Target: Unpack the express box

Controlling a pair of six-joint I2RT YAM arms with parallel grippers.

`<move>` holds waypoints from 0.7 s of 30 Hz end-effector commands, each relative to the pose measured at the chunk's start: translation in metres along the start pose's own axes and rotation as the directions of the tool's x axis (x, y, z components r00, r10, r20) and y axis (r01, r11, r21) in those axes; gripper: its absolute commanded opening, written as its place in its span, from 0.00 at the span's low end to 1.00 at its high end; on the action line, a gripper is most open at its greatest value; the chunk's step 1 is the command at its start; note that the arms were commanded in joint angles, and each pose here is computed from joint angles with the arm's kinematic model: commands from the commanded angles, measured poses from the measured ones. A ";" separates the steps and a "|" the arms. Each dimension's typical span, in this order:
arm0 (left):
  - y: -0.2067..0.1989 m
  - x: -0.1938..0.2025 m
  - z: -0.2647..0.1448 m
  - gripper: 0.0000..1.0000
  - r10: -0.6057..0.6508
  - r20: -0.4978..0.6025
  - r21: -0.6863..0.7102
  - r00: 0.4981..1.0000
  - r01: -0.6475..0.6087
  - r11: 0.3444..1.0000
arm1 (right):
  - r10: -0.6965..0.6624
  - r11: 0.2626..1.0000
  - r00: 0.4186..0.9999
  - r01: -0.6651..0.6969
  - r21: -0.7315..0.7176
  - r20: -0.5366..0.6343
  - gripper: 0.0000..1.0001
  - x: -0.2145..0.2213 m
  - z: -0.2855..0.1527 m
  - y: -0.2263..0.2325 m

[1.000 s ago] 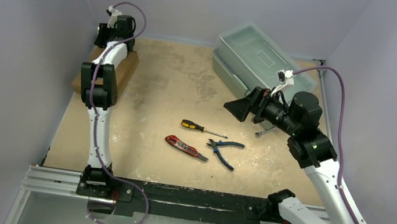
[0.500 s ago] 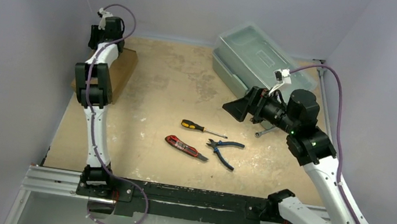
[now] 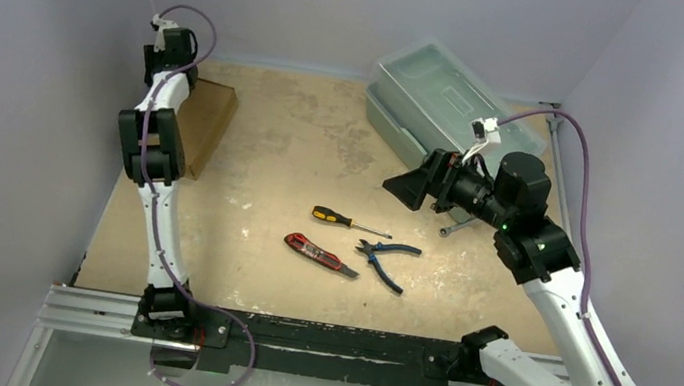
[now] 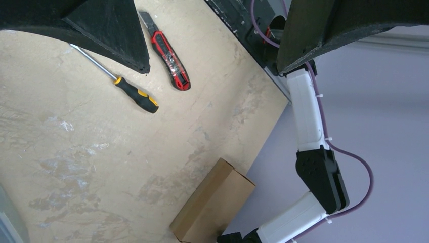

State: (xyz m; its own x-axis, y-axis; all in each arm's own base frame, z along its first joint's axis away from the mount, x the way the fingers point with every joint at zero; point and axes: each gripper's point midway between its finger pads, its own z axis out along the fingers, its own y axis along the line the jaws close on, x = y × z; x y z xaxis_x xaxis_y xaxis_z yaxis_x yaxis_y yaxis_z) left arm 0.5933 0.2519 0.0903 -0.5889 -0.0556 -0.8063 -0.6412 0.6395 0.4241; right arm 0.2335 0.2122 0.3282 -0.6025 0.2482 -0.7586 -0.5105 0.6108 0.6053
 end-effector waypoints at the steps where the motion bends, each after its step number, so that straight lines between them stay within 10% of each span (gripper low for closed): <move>1: -0.004 -0.003 0.004 0.34 -0.083 -0.022 0.075 0.996 0.085 0.994 | -0.048 0.998 0.998 0.049 -0.040 0.039 0.99 -0.012 -0.006 0.014; 16: -0.019 0.082 -0.071 0.26 -0.152 -0.375 0.222 0.914 0.248 0.943 | -0.070 0.996 0.992 0.076 -0.055 0.105 0.99 -0.008 -0.009 0.010; 21: -0.053 0.089 -0.116 0.26 -0.185 -0.485 0.377 0.855 0.395 0.838 | -0.062 0.994 0.992 0.072 -0.085 0.113 0.99 -0.005 -0.006 0.012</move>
State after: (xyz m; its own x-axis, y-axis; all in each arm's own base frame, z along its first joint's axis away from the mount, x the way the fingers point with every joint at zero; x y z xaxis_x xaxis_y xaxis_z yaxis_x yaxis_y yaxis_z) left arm 0.5358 0.1897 0.0652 -0.5638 -0.4099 -0.7170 -0.6511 0.7547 0.0805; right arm 0.2263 0.2087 0.3291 -0.5407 0.2719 -0.7960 -0.5586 0.5915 0.5815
